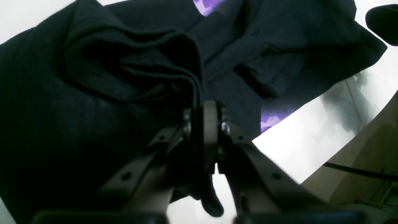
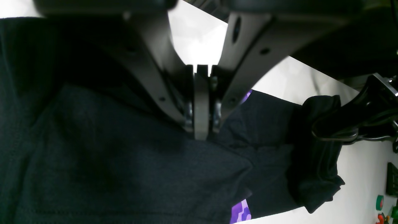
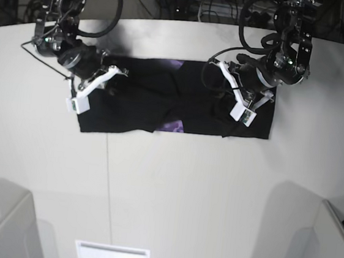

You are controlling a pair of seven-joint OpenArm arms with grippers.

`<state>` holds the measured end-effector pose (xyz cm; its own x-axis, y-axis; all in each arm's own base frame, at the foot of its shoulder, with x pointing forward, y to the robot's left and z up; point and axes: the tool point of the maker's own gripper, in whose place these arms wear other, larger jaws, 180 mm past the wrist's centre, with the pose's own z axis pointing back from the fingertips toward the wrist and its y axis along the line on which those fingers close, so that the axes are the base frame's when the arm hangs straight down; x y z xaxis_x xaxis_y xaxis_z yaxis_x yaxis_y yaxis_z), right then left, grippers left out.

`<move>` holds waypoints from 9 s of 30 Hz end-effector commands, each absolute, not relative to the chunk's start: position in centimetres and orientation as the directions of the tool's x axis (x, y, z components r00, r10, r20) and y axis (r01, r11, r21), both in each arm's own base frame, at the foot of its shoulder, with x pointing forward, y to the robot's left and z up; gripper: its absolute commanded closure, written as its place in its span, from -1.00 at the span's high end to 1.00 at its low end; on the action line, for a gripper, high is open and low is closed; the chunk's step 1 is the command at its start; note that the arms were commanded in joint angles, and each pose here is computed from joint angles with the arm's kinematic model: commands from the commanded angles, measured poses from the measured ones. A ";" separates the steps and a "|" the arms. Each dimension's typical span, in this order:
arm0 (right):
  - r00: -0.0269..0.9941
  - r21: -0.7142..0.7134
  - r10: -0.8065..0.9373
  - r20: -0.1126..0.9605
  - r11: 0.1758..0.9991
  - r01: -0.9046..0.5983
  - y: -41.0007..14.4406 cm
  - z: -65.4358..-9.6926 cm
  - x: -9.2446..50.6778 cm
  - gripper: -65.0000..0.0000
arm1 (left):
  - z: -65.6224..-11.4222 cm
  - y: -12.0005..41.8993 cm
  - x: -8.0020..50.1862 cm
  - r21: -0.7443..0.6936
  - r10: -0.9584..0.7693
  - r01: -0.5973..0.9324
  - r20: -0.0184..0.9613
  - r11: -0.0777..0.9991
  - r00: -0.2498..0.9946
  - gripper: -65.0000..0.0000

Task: Fold the T-shirt properly
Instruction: 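Move the left gripper to the strip's middle and grasp the fabric, then release the strip with the left gripper and raise it away, then grasp the strip's end with the right gripper and the middle with the left, then fold the strip's end with the right gripper over toward the left gripper, then press the folded layer flat with the right gripper and release it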

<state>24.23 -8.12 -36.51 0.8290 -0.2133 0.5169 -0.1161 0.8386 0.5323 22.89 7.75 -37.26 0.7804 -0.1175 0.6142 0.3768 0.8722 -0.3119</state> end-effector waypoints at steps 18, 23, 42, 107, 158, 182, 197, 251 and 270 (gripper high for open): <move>0.814 0.538 -0.221 0.537 0.833 -0.129 -8.1 -35.8 24.3 -1.00 | -35.7 4.7 24.1 -0.324 -0.157 0.469 0.663 0.822 0.732 0.15; 0.786 0.519 -0.262 0.559 0.850 -0.086 -10.3 -35.2 24.9 -1.00 | -35.0 8.5 24.5 -0.288 -0.096 0.384 0.679 0.877 0.728 -0.41; 0.790 0.511 -0.404 0.462 0.849 0.135 -19.1 -37.0 28.7 0.38 | -33.6 34.3 19.5 0.021 0.054 -0.092 0.678 0.996 0.733 -1.00; 0.838 0.235 0.007 0.545 0.959 -0.161 -15.8 -39.8 28.7 -1.00 | -42.4 24.3 24.6 -0.022 -0.091 0.128 0.587 0.992 0.805 -1.00; 0.764 0.512 -0.014 0.645 0.749 -0.419 7.6 -29.7 26.0 -1.00 | -43.7 18.4 24.6 -0.100 -0.133 0.231 0.576 0.968 0.806 -1.00; 0.724 0.524 0.047 0.689 0.657 -0.542 14.1 -29.6 25.2 -1.00 | -43.9 18.4 24.2 -0.102 -0.133 0.230 0.570 0.968 0.811 -1.00; 0.763 0.515 0.070 0.643 0.698 -0.498 15.4 -32.0 26.1 -1.00 | -44.0 17.4 24.2 -0.121 -0.127 0.236 0.571 0.964 0.811 -1.00; 0.710 0.409 0.278 0.647 0.659 -0.631 19.8 -34.9 23.8 0.09 | -34.3 37.3 14.4 0.098 0.051 -0.142 0.622 0.985 0.782 -1.00; 0.593 0.330 0.421 0.686 0.547 -0.770 23.2 -34.2 21.1 0.09 | -34.2 37.9 14.1 0.100 0.067 -0.165 0.624 0.981 0.778 -1.00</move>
<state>20.64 21.68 -36.54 0.6188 0.4612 0.6359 -0.7534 0.5775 0.3143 13.68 37.50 -35.15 0.7924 0.0919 0.6030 -0.1766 0.9808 0.0826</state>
